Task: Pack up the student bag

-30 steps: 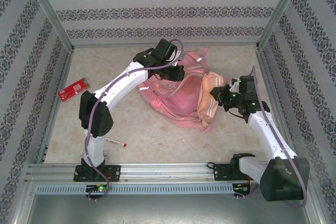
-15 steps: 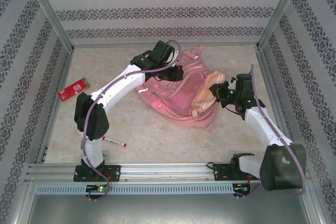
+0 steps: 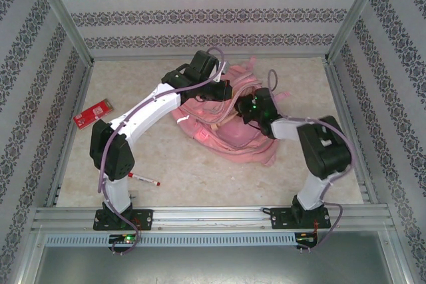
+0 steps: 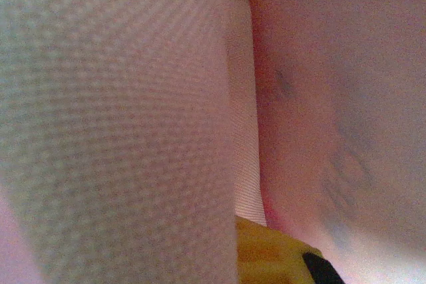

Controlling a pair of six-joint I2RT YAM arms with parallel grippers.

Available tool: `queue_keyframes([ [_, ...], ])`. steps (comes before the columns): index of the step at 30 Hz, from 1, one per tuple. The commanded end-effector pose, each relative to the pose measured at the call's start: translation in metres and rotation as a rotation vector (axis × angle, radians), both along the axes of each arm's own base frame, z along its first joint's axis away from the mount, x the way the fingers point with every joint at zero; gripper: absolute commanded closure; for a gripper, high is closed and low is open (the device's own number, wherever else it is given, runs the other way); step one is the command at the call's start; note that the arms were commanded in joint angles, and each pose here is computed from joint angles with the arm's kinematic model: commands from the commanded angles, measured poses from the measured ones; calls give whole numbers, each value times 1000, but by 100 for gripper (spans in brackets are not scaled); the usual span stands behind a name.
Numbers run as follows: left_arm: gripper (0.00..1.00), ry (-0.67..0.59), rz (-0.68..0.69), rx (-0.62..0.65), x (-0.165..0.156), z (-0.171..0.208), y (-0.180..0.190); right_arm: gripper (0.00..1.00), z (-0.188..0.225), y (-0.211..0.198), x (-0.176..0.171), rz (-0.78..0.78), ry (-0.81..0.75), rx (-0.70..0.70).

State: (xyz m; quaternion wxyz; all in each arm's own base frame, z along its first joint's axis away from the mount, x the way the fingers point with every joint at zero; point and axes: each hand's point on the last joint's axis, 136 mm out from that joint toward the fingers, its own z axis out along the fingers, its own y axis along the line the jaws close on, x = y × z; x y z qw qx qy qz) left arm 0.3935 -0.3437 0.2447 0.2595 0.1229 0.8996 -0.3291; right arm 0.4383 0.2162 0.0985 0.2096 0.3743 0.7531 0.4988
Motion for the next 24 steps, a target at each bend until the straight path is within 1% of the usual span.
queue_keyframes([
  [1,100,-186,-21,-163,0,84,-6,97,31,15,40,-105,-162,147],
  [3,100,-207,-43,-166,-2,88,-8,96,25,25,47,-119,-168,169],
  [6,100,-252,-72,-175,-2,96,-11,88,16,39,54,-124,-171,167],
  [10,100,-309,-99,-197,-1,107,-15,84,9,68,60,-74,-193,173],
  [12,100,-323,-107,-200,-1,110,-15,81,4,72,60,-66,-195,175],
  [16,100,-347,-78,-169,2,107,-9,66,-8,53,52,-72,-118,116],
  [19,100,-359,-70,-155,3,102,-6,55,-2,39,42,-31,-78,66],
  [21,100,-368,-65,-137,4,99,-3,53,2,34,33,14,-57,19],
  [24,100,-380,-52,-104,6,97,3,53,10,25,17,53,-49,-28],
])
